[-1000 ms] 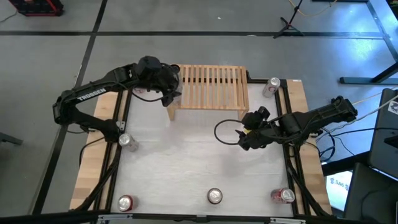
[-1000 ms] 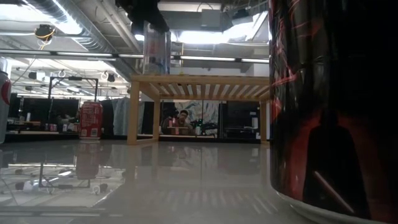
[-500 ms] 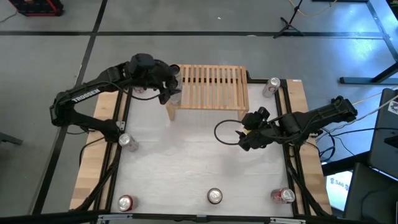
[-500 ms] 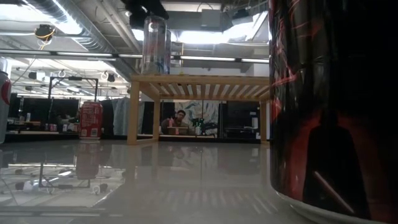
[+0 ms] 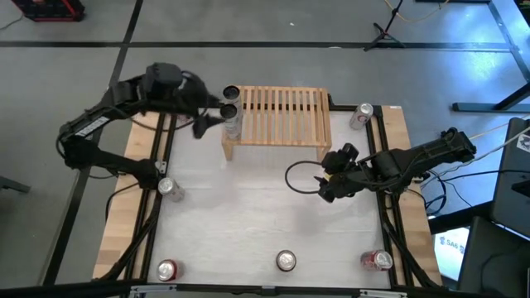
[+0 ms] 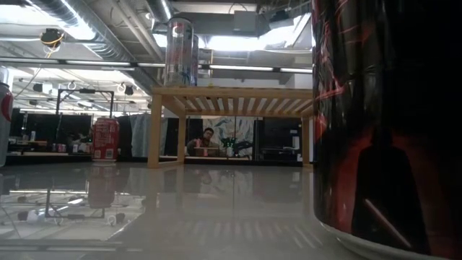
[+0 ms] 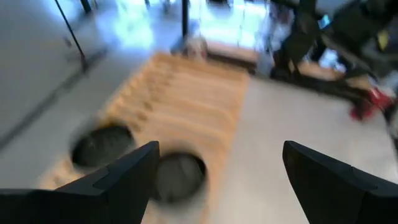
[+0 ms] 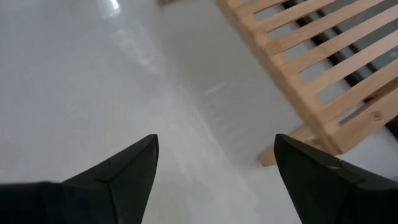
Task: Place canned beverage on shelf
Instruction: Put the silver soda can on the shelf
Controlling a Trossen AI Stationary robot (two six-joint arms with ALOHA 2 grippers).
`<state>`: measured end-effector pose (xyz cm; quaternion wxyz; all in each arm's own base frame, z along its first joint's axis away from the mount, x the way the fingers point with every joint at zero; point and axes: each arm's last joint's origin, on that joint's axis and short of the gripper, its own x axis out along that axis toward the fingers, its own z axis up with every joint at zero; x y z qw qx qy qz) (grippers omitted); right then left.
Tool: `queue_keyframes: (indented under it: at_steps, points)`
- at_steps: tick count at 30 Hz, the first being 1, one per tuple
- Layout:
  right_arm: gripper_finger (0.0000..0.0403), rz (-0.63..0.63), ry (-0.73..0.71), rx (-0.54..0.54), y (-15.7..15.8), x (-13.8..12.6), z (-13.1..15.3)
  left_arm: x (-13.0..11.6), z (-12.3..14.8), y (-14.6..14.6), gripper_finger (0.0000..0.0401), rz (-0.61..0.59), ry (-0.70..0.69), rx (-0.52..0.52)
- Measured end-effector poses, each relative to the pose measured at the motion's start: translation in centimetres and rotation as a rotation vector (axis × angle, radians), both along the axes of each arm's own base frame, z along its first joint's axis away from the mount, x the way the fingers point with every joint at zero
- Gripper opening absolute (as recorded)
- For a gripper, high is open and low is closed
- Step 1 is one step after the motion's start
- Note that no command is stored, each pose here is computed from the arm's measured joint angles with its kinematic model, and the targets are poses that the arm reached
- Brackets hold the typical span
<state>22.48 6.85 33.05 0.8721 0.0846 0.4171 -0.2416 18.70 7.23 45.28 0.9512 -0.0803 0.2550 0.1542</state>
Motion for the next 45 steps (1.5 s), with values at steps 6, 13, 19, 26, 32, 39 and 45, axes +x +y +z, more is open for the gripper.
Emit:
queue_keyframes:
  at_steps: [6,13,19,26,32,39,45]
  points:
    - [0.0308,-0.030,-0.021,0.035,0.1,0.1,0.0,-3.2,-1.0,-3.3,0.0330,0.011,0.043,-0.119]
    - [0.0308,0.076,-0.054,-0.011,0.3,0.7,0.4,-5.3,-3.8,-5.9,0.0330,0.054,0.095,-0.250]
    - [0.0308,0.111,-0.090,-0.008,-0.2,1.0,1.1,-4.0,-7.8,-8.0,0.0330,0.025,0.238,-0.328]
    - [0.0308,-0.009,-0.089,0.015,-3.4,-2.1,5.4,-2.1,-12.2,-10.4,0.0330,-0.069,0.325,-0.380]
    - [0.0308,-0.204,-0.061,0.020,-7.2,-4.2,6.6,-1.3,-13.6,-11.6,0.0330,-0.106,0.265,-0.416]
    - [0.0308,-0.437,0.042,0.039,-12.6,-5.6,6.1,-1.3,-14.0,-11.8,0.0330,-0.085,0.271,-0.447]
    - [0.0308,-0.562,0.120,0.102,-17.7,-7.1,5.5,-1.3,-14.0,-11.7,0.0330,-0.075,0.263,-0.439]
